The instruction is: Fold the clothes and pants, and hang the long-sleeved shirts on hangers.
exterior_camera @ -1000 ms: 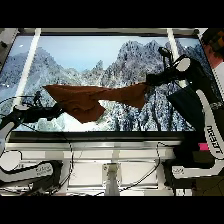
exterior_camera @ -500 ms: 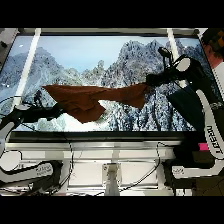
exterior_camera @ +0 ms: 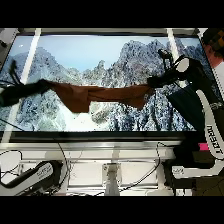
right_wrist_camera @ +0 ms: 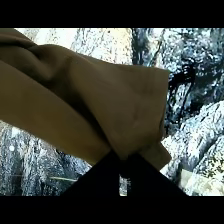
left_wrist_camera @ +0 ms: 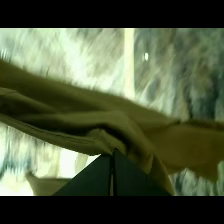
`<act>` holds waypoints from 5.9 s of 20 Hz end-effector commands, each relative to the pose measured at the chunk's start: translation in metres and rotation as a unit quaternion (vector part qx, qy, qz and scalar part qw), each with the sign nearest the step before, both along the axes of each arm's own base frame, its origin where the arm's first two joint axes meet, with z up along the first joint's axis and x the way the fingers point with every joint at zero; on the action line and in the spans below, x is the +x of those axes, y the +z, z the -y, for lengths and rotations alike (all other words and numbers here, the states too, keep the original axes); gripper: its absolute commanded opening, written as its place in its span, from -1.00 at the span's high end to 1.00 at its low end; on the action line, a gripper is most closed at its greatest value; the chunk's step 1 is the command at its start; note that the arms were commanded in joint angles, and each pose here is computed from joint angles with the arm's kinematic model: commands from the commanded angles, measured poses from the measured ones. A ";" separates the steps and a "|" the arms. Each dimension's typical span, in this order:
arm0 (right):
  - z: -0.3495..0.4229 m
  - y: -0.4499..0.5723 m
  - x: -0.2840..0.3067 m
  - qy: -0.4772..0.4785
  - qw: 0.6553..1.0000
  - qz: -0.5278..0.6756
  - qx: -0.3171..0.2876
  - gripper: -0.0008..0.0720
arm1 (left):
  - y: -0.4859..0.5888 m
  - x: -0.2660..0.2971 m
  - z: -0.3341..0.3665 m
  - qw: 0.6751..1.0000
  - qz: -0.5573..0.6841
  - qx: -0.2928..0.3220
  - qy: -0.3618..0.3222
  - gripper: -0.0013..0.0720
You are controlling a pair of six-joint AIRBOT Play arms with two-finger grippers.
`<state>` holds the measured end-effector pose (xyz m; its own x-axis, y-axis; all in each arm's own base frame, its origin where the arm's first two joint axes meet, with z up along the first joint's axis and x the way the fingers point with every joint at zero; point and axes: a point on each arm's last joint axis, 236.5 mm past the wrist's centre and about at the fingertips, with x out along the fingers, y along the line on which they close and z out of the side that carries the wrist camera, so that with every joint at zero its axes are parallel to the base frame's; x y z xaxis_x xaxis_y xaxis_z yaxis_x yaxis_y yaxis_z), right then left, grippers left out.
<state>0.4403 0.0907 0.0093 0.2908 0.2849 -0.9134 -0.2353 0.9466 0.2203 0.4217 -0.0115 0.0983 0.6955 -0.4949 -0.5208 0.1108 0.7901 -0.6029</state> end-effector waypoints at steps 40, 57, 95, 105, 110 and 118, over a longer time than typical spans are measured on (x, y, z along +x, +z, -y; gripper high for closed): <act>0.009 -0.049 -0.074 -0.057 0.998 0.010 0.012 -0.27 | -0.054 -0.081 -0.024 0.989 -0.085 0.121 0.025 0.92; 0.010 -0.079 -0.200 0.212 0.964 -0.102 0.126 -0.15 | -0.045 -0.065 -0.041 0.987 -0.053 0.137 0.062 0.92; -0.017 0.339 -0.127 0.089 0.900 0.423 0.060 0.94 | 0.352 -0.128 -0.060 0.843 0.435 0.199 0.248 0.92; -0.013 0.434 -0.204 0.057 0.831 0.549 0.066 0.93 | 0.390 -0.182 -0.039 0.808 0.494 0.180 0.265 0.92; -0.001 0.348 -0.116 0.021 0.901 0.427 0.072 0.94 | 0.279 -0.077 -0.053 0.920 0.316 0.131 0.192 0.92; 0.000 0.130 0.028 -0.029 0.976 0.183 0.116 0.93 | 0.061 0.083 -0.051 0.985 0.112 0.070 0.113 0.92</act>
<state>0.4300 0.0906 0.2103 0.6832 0.4318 -0.5889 -0.3505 0.9014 0.2542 0.4616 0.0523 0.2335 0.9338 -0.1963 -0.2992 0.0370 0.8846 -0.4649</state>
